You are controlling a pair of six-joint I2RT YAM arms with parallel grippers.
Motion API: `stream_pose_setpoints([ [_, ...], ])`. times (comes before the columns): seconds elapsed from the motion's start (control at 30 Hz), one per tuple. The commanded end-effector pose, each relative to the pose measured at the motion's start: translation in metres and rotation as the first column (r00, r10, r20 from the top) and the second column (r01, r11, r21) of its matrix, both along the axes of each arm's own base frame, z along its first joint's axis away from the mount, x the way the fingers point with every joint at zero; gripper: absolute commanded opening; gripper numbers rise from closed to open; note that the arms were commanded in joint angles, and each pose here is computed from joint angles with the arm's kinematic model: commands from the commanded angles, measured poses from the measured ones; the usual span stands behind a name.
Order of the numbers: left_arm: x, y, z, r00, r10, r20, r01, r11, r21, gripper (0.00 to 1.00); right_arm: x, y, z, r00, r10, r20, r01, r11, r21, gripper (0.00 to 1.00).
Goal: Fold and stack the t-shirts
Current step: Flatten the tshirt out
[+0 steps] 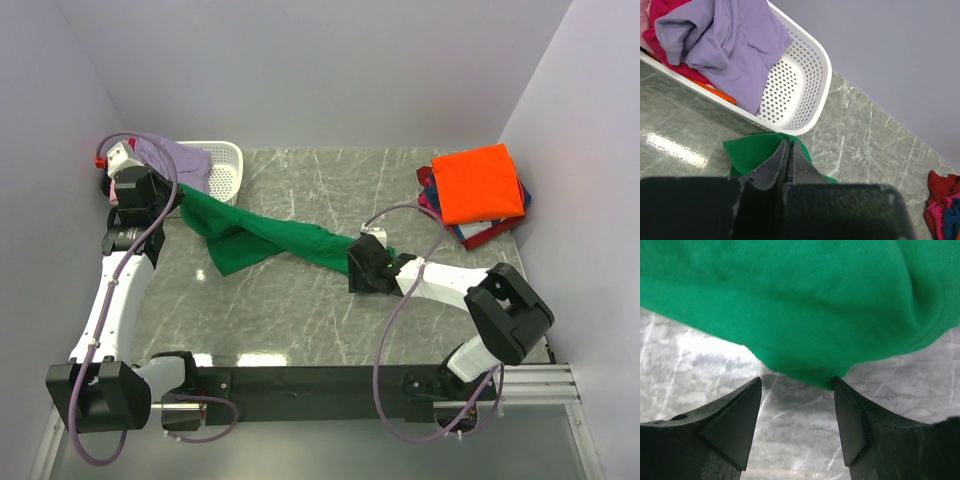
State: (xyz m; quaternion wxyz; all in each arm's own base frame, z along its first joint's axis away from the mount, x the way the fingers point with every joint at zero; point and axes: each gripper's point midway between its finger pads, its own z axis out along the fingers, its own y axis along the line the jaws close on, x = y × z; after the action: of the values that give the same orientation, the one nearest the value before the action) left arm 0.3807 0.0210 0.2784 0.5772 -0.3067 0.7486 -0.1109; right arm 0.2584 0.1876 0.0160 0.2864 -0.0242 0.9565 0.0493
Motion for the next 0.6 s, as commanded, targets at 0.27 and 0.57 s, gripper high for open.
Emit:
stream_pose_setpoints([
  [0.27,0.005,-0.002,0.011,0.999,-0.024,0.04,0.023,1.0,0.005,0.01,0.035,0.001,0.002,0.993,-0.084,0.082,0.085,0.996,-0.002,0.65],
  [0.57,0.002,-0.002,0.015,0.999,-0.021,0.043,0.02,1.0,0.012,0.01,0.045,-0.003,-0.005,0.992,-0.096,0.078,0.099,0.995,-0.034,0.31],
])
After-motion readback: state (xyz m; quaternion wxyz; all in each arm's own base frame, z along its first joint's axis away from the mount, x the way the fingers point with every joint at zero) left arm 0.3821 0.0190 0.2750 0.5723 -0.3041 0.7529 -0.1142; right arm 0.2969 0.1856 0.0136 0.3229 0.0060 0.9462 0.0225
